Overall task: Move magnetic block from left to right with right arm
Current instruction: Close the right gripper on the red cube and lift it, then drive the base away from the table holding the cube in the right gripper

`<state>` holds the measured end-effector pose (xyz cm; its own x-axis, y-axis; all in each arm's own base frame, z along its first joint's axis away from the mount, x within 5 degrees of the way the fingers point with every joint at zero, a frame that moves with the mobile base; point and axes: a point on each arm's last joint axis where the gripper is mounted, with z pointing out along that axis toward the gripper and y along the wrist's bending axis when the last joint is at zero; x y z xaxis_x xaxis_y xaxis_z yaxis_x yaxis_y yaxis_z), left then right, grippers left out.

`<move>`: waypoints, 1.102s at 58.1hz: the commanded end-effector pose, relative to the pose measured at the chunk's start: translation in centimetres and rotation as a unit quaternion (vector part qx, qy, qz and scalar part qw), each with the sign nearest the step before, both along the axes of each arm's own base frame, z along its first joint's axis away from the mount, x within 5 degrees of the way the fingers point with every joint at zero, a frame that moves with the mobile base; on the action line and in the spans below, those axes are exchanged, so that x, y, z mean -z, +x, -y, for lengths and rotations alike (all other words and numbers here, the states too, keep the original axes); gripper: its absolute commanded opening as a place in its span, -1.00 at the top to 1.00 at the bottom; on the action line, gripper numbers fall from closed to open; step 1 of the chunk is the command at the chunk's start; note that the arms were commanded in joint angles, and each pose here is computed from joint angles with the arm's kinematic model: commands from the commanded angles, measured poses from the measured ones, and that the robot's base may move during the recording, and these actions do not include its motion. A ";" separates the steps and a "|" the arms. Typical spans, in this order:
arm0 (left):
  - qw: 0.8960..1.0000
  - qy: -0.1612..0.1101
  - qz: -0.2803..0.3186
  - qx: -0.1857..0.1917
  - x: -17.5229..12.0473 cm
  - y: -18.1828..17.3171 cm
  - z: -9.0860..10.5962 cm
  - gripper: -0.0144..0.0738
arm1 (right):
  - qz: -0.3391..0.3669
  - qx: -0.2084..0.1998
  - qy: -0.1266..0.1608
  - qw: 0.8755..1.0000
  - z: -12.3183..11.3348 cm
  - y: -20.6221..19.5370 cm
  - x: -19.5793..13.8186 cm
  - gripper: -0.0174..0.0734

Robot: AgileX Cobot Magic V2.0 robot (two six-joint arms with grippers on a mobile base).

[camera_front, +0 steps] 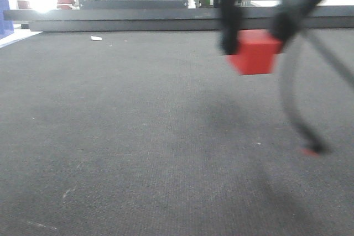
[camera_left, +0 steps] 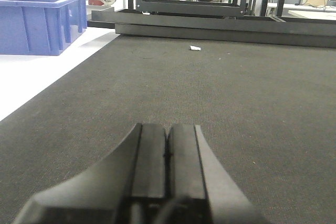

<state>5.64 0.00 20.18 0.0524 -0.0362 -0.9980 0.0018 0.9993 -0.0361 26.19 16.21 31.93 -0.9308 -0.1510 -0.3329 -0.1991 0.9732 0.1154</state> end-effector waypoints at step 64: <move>0.999 -0.004 0.042 0.001 -0.5 -0.1 0.0 0.94 | 0.578 0.088 0.015 0.811 15.7 -16.5 -0.3 0.01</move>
<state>5.64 0.00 20.18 0.0524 -0.0362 -0.9980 0.0018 0.9993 -0.0361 11.03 0.70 30.68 -0.1997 -0.0298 -0.9794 -0.0710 0.9974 -0.0159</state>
